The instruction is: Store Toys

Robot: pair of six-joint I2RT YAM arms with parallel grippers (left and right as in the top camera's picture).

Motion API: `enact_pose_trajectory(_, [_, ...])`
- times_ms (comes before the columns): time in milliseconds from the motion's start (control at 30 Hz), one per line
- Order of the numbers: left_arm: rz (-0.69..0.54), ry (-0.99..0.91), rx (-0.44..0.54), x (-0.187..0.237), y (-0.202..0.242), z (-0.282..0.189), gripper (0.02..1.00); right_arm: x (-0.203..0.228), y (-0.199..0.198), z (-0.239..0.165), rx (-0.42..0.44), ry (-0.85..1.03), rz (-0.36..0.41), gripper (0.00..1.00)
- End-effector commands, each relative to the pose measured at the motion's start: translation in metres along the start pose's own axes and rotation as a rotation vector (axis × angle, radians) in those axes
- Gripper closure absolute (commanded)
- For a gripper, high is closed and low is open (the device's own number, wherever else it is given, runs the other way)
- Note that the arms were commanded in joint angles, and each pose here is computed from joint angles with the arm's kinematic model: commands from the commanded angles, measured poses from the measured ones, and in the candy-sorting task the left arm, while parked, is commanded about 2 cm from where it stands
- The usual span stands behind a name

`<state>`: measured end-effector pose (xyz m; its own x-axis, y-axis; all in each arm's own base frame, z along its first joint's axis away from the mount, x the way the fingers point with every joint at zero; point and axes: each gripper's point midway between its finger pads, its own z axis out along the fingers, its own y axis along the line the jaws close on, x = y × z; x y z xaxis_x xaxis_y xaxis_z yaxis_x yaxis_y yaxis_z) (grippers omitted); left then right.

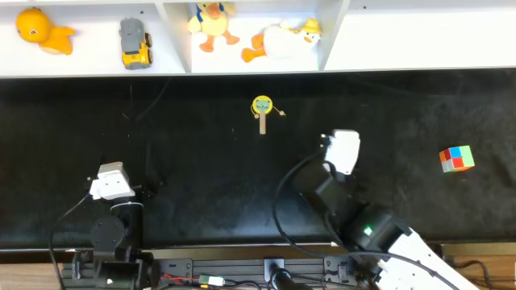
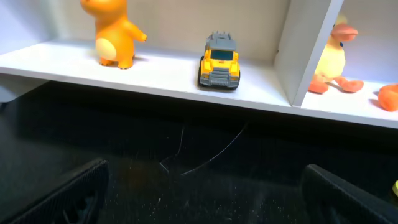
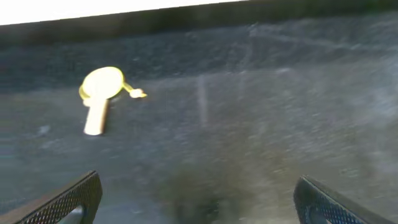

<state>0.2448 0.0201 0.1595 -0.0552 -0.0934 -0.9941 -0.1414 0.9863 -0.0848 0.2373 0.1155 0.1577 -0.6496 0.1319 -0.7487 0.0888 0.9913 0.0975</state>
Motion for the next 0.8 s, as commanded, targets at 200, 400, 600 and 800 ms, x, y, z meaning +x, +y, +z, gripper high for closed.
enact_pose_trajectory(200, [0.02,-0.006,-0.008,-0.001,0.002,0.0,0.02,-0.004,0.043,0.012,-0.044,0.106,0.082,0.005])
enact_pose_trajectory(400, [0.02,-0.006,-0.008,-0.001,0.002,0.0,0.02,0.0,0.055,0.028,0.0,0.146,0.134,0.007])
enact_pose_trajectory(600, [0.02,-0.006,-0.008,-0.001,0.002,0.0,0.02,0.002,0.071,0.039,0.001,0.185,0.12,0.005])
enact_pose_trajectory(800, [0.02,-0.006,-0.008,-0.001,0.002,0.0,0.02,0.008,0.08,0.05,0.011,0.217,0.102,0.005])
